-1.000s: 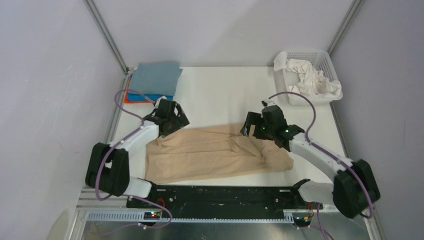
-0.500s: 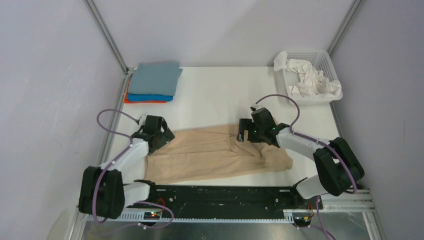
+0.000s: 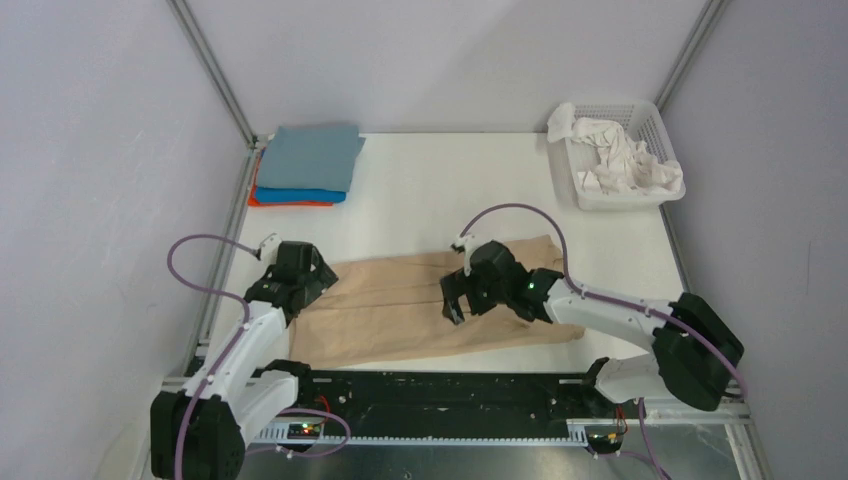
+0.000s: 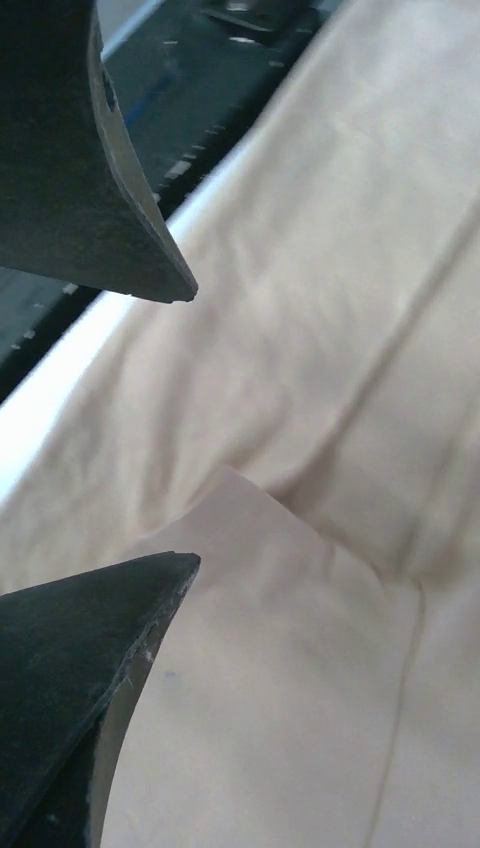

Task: Fold and stack the t-shirts
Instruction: Fold the other side of the tshirt into a rectangle, then rotate the tshirt 85 degree

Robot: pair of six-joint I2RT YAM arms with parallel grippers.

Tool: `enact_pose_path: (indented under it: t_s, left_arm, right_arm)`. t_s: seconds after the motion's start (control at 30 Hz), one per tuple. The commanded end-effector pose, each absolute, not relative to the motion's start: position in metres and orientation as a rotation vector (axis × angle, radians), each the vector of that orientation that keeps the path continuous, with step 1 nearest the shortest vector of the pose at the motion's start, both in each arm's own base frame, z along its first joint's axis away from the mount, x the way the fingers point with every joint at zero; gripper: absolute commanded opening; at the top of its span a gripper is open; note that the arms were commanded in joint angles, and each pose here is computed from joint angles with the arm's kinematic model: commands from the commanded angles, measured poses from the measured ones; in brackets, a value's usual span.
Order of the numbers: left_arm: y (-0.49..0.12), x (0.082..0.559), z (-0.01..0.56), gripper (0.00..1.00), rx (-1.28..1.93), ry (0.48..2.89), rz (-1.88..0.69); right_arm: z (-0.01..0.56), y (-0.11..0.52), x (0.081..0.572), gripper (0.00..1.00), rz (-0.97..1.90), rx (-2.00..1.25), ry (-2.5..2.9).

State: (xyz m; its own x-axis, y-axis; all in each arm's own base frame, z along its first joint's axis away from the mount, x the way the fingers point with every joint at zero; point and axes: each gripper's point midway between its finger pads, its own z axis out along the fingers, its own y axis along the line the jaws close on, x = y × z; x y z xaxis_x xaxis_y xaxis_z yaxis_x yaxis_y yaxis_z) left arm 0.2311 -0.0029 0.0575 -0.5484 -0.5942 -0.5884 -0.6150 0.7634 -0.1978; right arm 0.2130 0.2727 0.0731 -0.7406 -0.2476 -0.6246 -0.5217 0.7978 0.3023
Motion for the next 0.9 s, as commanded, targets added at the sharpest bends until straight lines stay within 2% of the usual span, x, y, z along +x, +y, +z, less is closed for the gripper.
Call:
enact_pose_path:
  t_s: [0.0, 0.1, 0.17, 0.3, 0.5, 0.63, 0.73, 0.87]
  left_arm:
    - [-0.003, 0.241, 0.083, 1.00, -0.917, 2.208, -0.021]
    - [-0.011, 0.253, 0.107, 1.00, -0.888, 2.163, -0.097]
    - [-0.022, 0.262, 0.120, 1.00, -0.838, 2.152, -0.159]
    - [-0.081, 0.287, 0.136, 1.00, -0.585, 2.210, -0.404]
    - [-0.136, 0.296, 0.092, 1.00, -0.359, 2.444, -0.490]
    - [-0.142, 0.290, 0.056, 1.00, -0.377, 2.533, -0.480]
    - [-0.144, 0.275, 0.025, 1.00, -0.459, 2.582, -0.487]
    - [-0.165, 0.268, 0.004, 1.00, -0.540, 2.591, -0.625]
  right_arm:
    - [0.085, 0.275, 0.159, 0.99, 0.590, -0.902, 2.358]
    - [0.088, 0.269, 0.129, 0.99, 0.555, -0.977, 2.371]
    - [0.092, 0.254, 0.138, 0.99, 0.464, -0.840, 2.399]
    - [0.089, 0.223, 0.145, 1.00, 0.421, -0.531, 2.498]
    - [0.056, 0.188, 0.132, 0.99, 0.455, -0.080, 2.630]
    - [0.027, 0.168, 0.142, 0.99, 0.471, 0.213, 2.662]
    - [0.025, 0.159, 0.173, 0.99, 0.490, 0.349, 2.578]
    - [0.030, 0.151, 0.223, 1.00, 0.525, 0.429, 2.470]
